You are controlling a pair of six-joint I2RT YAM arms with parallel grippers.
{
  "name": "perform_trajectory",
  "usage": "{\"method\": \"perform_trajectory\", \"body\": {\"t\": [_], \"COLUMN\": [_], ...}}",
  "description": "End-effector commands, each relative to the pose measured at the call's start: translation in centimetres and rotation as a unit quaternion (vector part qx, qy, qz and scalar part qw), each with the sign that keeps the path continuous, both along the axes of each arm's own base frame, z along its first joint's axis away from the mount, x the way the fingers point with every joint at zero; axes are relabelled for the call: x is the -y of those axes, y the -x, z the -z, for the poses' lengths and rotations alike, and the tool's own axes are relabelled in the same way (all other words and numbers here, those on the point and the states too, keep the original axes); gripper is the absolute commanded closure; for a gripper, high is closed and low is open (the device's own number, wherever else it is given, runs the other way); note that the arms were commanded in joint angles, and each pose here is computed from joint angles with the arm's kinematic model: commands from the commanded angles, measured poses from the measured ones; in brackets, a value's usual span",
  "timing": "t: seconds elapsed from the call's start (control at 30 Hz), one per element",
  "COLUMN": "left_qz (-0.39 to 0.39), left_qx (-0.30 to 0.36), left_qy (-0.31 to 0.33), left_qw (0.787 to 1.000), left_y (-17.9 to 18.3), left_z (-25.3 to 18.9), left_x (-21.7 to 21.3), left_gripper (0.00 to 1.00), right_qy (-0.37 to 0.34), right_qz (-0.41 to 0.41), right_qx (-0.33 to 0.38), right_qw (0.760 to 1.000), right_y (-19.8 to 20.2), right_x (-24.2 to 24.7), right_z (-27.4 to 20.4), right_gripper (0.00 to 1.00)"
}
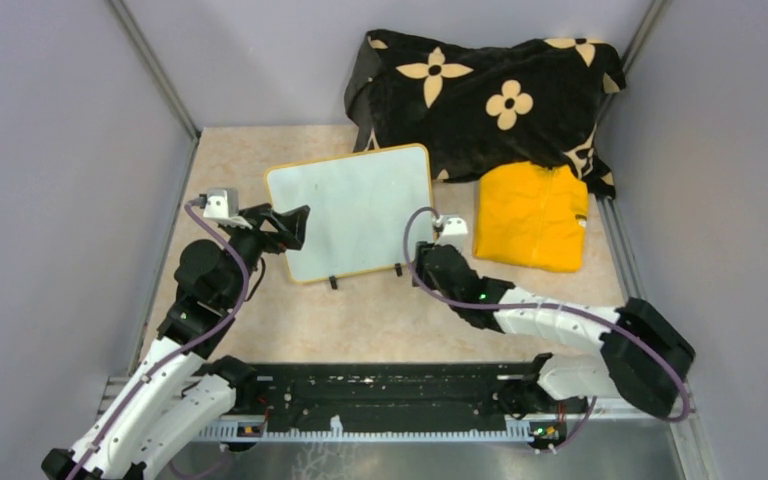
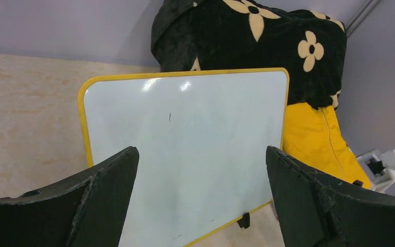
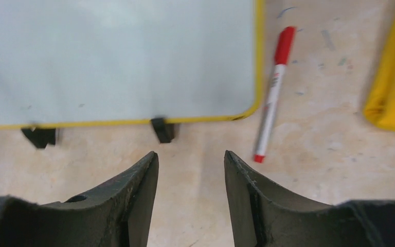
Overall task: Write a sentence on the whiteboard
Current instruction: Open the whiteboard marker at the center of the board.
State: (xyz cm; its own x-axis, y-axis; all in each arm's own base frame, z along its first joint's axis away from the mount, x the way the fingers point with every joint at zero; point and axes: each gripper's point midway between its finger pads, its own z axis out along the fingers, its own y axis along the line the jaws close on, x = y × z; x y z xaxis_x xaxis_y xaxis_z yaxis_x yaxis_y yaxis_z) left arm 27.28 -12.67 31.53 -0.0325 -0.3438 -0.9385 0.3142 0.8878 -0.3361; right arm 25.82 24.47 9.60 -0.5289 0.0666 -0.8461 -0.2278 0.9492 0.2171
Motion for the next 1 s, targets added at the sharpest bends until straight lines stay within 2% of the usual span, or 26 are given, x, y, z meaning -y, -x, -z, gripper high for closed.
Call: {"method": "perform_trajectory", "body": {"t": [0.0,0.13,0.43,0.8,0.97], "left_qz": [0.003,0.004,0.004,0.004,0.003], "left_qx": [0.015,0.014,0.015,0.016,0.017], "left_qy": [0.01,0.011,0.011,0.011,0.011], "left_qw": [1.0,1.0,1.0,1.0,1.0], "left_y": [0.3,0.3,0.3,0.4,0.4], "left_z": [-1.0,-0.9,-1.0,-1.0,-1.1], "left_x": [0.1,0.1,0.1,0.0,0.0], "left_gripper": [0.01,0.01,0.01,0.01,0.01], "right_qy": [-0.006,-0.008,-0.016,0.015,0.034], "right_qz": [0.056,0.065,0.064,0.091,0.093], "right_qx": [-0.025,-0.036,-0.066,-0.071,-0.082], "right_qw": [0.998,0.997,0.996,0.993,0.992], "right_y": [-1.0,-1.6,-2.9,-4.6,-4.3], "right_x": [5.1,6.2,5.0,6.2,6.7], "right_z": [0.5,1.4,4.6,6.7,7.8], "right_gripper": [0.52,0.56,0.6,0.65,0.76]}}
